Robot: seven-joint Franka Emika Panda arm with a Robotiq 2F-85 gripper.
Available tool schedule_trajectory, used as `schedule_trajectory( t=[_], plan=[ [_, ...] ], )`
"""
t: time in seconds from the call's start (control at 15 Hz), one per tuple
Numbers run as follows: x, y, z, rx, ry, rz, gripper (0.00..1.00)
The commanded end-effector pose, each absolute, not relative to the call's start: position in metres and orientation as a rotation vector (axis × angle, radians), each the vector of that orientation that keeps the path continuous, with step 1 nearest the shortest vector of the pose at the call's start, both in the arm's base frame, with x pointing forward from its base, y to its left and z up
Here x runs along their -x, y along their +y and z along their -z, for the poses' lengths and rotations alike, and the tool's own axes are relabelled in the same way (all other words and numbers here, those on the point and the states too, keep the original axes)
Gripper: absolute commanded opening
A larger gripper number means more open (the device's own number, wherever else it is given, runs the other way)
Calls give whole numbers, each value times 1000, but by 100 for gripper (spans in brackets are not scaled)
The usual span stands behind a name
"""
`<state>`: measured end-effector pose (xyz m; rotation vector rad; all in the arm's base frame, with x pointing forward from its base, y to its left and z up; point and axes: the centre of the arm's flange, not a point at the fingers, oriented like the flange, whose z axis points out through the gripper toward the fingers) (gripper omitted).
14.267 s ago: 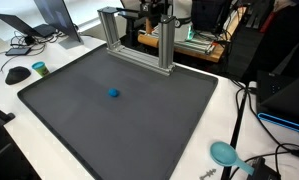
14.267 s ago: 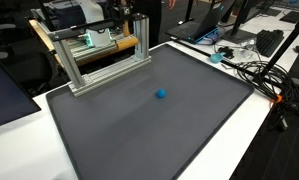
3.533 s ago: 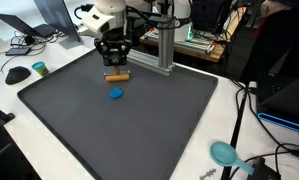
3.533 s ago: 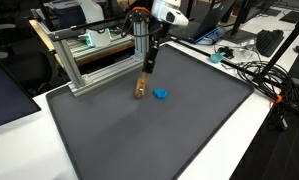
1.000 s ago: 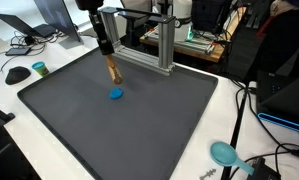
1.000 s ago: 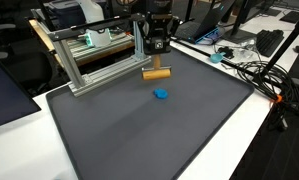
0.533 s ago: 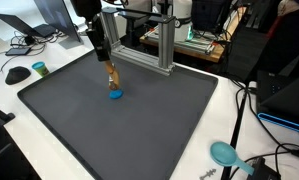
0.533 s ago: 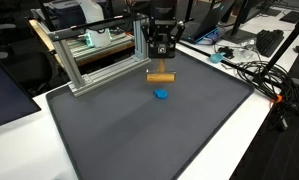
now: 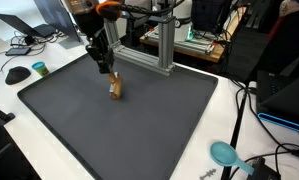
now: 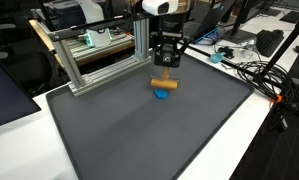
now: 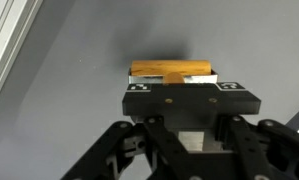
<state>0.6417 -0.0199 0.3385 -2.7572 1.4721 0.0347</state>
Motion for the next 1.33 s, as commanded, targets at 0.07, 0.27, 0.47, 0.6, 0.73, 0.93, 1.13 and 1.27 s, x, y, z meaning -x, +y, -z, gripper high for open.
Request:
schedule_trajectory(
  t=[0.07,0.27,0.47,0.6,0.73,0.93,1.13,1.27],
  plan=[
    [-655,-28,-329,2725,1554,10,22],
    [-658,-33,-319,2721,1564,34,22],
    [-659,-31,-312,2728,1553,5,22],
    [-660,-28,-306,2735,1543,-16,22],
    [-661,-24,-300,2745,1530,-36,22],
    [-664,-22,-288,2755,1526,-40,22],
    [-666,-27,-279,2746,1518,-42,22],
    [-667,-29,-271,2747,1511,-54,22]
  ],
)
